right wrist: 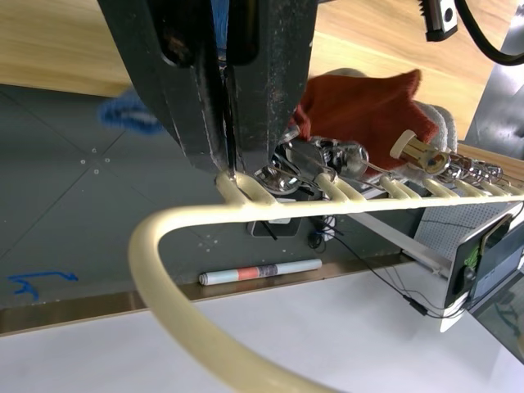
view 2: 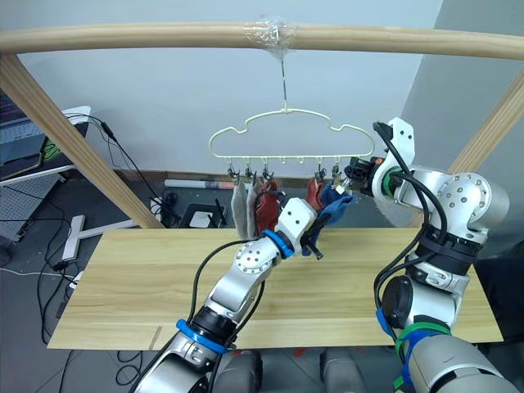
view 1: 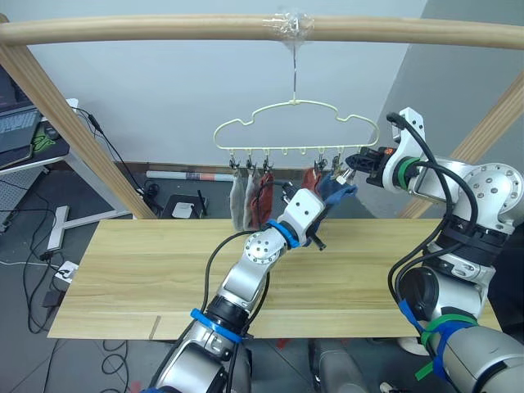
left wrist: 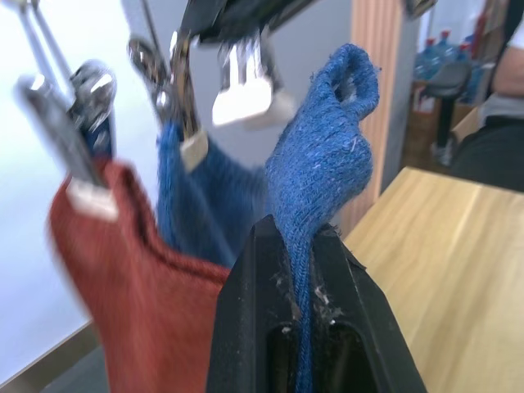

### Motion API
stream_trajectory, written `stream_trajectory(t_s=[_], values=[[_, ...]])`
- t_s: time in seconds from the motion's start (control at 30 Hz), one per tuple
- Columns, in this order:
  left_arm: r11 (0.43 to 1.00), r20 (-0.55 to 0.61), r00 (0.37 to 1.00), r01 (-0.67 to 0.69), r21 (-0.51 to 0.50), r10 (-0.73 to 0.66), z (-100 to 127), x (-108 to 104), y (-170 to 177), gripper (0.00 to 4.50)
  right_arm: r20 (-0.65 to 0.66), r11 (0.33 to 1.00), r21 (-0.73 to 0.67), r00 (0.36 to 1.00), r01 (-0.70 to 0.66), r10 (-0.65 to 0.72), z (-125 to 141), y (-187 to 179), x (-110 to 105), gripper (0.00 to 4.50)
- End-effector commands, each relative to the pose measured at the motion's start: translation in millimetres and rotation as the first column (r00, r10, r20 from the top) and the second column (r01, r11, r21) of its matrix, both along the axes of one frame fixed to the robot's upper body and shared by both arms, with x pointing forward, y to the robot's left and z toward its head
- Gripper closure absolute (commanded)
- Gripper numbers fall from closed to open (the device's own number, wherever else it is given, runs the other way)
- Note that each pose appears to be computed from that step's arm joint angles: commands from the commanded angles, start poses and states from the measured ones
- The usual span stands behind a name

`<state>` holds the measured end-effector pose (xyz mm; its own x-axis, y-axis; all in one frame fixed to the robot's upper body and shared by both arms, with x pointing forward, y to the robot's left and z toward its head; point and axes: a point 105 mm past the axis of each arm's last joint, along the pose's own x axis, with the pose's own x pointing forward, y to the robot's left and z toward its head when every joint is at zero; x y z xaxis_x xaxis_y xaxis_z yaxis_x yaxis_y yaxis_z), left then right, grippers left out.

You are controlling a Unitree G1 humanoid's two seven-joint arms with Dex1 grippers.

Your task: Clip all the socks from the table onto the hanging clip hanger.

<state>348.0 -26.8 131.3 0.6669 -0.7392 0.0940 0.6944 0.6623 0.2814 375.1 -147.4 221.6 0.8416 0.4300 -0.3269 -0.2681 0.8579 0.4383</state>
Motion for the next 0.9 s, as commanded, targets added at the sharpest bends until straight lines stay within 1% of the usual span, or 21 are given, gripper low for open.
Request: stream_trajectory(t_s=[0.03,0.17,0.3,0.37,0.8,0.9], values=[[0.999,0.119,0.992,-0.027,-0.035,0.031,24,1,-2,4.48,-0.019,0.999,-0.008,0.998,0.054,-0.054,-2,-14,-1,4.5],[0.999,0.215,0.975,-0.053,0.011,0.049,27,-2,3,4.48,-0.028,0.997,-0.011,0.997,0.072,-0.072,-1,-19,0,4.5],[0.998,0.266,0.963,-0.056,0.026,0.047,29,-5,4,4.48,-0.033,0.997,-0.008,0.997,0.075,-0.075,0,-20,1,4.5],[0.997,0.309,0.95,-0.056,0.047,0.039,29,-9,3,4.48,-0.035,0.997,-0.001,0.996,0.079,-0.079,2,-20,2,4.5],[0.995,0.308,0.949,-0.085,0.043,0.068,28,-3,1,4.48,-0.049,0.995,0.085,0.998,0.053,-0.049,1,-3,-1,4.5],[0.996,0.306,0.949,-0.086,0.038,0.07,29,-2,0,4.5,-0.053,0.992,0.106,0.997,0.063,-0.057,4,-6,-1,3.72]])
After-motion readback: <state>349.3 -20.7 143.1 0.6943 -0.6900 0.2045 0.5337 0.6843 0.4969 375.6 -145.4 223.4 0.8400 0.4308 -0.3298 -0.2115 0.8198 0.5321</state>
